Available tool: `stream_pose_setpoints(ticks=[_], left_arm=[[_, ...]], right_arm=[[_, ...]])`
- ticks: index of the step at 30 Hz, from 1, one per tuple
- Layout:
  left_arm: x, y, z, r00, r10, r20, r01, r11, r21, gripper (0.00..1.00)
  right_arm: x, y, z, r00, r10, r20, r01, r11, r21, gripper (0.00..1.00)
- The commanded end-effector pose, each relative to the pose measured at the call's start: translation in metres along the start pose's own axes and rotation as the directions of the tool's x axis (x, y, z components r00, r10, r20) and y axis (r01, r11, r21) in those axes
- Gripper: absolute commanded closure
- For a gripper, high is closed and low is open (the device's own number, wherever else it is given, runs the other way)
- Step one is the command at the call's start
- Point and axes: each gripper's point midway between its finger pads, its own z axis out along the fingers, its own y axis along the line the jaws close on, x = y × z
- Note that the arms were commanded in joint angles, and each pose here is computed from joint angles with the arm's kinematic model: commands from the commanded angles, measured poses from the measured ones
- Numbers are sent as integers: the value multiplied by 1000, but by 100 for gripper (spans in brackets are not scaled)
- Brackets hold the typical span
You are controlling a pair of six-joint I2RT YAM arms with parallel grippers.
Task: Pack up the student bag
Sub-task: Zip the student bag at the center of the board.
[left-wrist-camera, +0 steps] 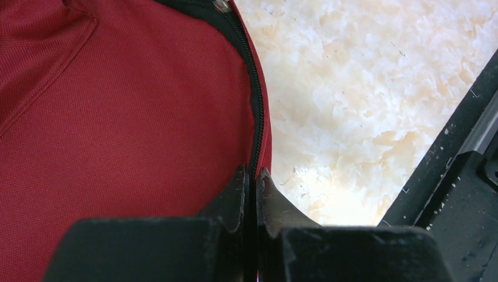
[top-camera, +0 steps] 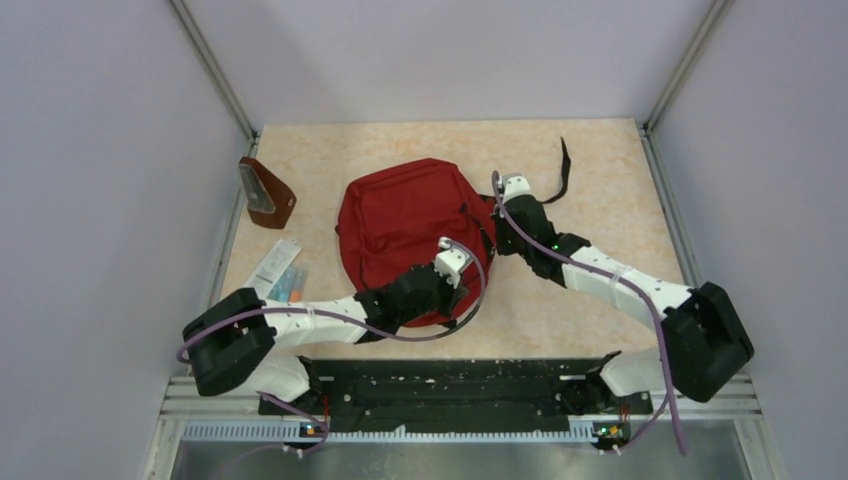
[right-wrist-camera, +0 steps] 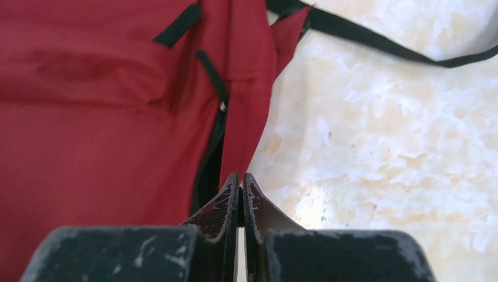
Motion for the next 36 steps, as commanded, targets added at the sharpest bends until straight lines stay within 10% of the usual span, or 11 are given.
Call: stream_pose_setpoints(ticks=[1,16,17,19,21,31,36], left_arm=[[29,-21,-15,994,-12,-106,21,996,86,100],[19,-57,-36,993,-44,-111,68,970,232,100],[13,-61,-36,994,-56,-98,78,967,242,98],[-3,-68,-35,994,-81,-72,97,960,262,80],[-24,-75,-35,994,-100,-40,107,954,280,56],[-103,-10,-41,965,-201,168,219,971,-96,14],[-90,68,-46,930,-342,133,365,896,-251,12]], right_arm=[[-63,-22,27,988,-18,155,7,998,70,100],[-81,-15,79,993,11,114,-15,999,38,99],[-83,-15,74,993,13,119,-18,999,41,87],[-80,-20,64,995,14,100,-19,998,52,43],[-81,-22,50,994,21,104,-27,998,51,25],[-71,12,18,984,166,64,-155,976,-154,18],[-64,31,36,978,207,-8,-204,955,-215,23]])
